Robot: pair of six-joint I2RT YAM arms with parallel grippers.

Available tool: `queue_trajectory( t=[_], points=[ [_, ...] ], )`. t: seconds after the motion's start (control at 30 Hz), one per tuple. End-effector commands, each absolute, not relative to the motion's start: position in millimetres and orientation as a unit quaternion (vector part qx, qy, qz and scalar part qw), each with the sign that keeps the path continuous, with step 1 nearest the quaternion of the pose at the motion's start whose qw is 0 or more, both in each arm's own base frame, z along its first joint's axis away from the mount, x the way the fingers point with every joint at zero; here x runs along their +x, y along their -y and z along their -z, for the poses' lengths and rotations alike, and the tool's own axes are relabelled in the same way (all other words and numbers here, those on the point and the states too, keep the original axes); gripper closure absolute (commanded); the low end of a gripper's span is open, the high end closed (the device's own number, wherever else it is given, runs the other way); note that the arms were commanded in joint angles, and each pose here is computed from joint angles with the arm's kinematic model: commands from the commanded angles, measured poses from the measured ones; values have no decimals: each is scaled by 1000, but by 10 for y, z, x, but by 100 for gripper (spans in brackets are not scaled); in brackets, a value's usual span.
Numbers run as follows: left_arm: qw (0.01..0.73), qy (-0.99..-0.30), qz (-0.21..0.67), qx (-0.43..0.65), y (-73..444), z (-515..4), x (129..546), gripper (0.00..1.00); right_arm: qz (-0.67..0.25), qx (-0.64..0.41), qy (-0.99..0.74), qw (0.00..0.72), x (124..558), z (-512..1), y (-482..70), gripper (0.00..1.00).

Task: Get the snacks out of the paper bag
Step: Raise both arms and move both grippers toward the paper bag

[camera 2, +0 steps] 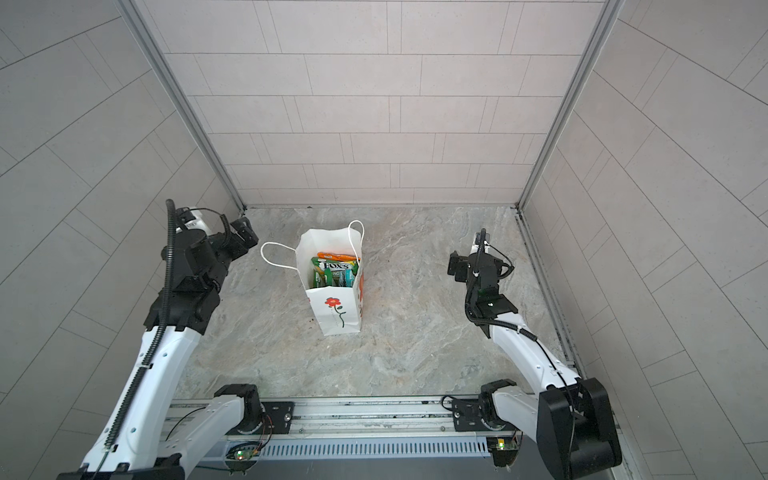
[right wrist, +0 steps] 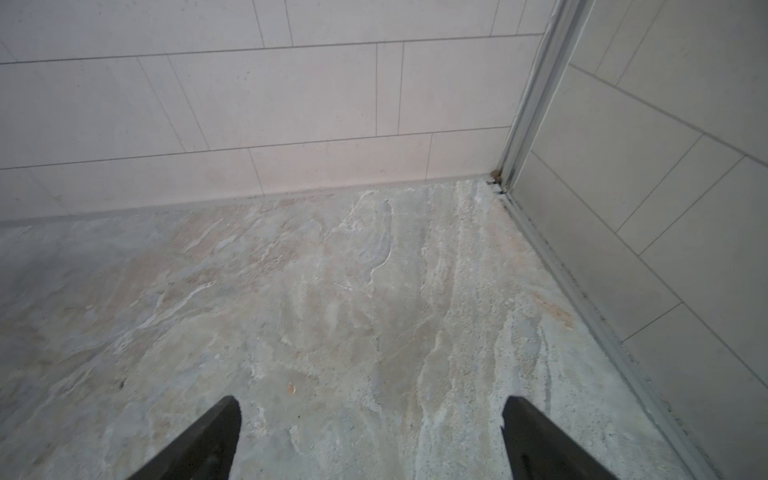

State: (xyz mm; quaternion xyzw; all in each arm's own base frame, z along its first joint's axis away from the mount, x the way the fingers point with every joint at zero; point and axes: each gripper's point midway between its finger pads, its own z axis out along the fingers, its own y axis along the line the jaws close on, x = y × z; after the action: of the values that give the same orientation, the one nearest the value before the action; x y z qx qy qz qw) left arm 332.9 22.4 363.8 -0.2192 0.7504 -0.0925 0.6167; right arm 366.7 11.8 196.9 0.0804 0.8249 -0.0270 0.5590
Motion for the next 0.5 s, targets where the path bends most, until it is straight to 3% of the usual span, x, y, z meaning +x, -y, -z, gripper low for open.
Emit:
queue_trajectory(
  t=[0.0, 0.13, 0.47],
  points=[
    [568, -777, 227, -148, 316, -3679, 3257, 0, -58, 49, -844, 531, 3577, -1959, -431, 1],
    [540, -776, 296, -142, 525, -3685, 3197, 2, -123, 41, -843, 522, 3555, -1967, -632, 1],
    [486, -793, 315, -190, 542, -3392, 3092, 19, -165, 34, -842, 512, 3534, -1959, -769, 1]
  ],
)
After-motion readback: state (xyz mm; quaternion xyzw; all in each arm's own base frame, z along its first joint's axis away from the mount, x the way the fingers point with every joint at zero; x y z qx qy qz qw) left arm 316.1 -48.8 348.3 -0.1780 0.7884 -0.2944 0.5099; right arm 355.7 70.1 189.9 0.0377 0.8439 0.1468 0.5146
